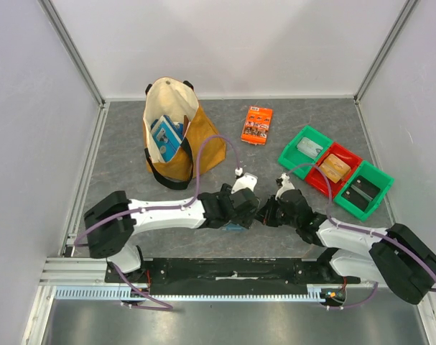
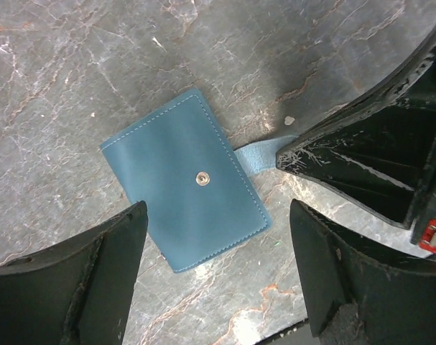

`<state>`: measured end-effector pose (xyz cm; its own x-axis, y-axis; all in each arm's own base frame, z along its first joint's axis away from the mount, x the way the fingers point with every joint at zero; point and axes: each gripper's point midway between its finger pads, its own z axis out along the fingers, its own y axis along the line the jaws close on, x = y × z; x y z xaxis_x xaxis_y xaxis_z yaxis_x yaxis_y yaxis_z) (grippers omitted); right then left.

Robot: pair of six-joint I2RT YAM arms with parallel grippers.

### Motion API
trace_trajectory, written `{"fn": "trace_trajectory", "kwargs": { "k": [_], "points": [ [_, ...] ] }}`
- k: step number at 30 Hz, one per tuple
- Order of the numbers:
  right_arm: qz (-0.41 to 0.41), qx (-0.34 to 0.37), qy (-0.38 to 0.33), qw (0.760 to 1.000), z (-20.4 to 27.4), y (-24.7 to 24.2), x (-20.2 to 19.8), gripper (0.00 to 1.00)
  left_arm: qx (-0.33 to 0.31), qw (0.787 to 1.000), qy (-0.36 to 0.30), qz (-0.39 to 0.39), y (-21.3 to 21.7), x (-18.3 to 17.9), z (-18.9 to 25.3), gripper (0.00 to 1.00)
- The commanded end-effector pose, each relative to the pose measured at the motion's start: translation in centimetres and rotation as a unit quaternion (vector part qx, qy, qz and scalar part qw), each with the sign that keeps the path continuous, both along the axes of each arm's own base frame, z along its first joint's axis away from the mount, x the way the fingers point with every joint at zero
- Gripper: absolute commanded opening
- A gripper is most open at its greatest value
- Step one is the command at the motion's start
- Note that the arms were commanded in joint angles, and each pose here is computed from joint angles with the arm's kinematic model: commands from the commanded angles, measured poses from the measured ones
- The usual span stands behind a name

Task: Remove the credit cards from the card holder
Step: Open the card holder at the center of the board.

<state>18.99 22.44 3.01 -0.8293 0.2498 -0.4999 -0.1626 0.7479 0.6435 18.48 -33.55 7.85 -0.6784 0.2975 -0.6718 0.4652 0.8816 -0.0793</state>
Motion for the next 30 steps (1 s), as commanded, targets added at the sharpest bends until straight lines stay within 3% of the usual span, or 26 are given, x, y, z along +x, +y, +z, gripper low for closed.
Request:
{"fn": "trace_trajectory", "kwargs": {
  "k": [1, 12, 22, 27, 30],
  "points": [
    [-0.035, 0.017, -0.002, 0.999, 0.3, -0.4, 0.8, 0.00, 0.055, 0.998, -0.021, 0.001, -0.1, 0.1, -0.8, 0.86],
    [-0.032, 0.034, 0.024, 0.999, -1.4, -0.6, -0.1, 0.00, 0.130, 0.990, -0.050, -0.017, -1.5, -1.0, -1.7, 0.86],
    [-0.033, 0.035, 0.028, 0.998, -1.6, -0.6, -0.1, 0.00, 0.219, 0.972, -0.085, -0.001, 0.3, -0.7, -3.0, 0.81],
    [-0.033, 0.035, 0.030, 0.998, -1.6, -0.6, 0.0, 0.00, 0.222, 0.971, -0.084, -0.002, 0.2, -0.9, -3.2, 0.75],
    [-0.033, 0.036, 0.030, 0.998, -1.5, -0.6, 0.0, 0.00, 0.214, 0.973, -0.091, 0.005, 0.2, -0.7, -2.4, 0.66]
  ]
}}
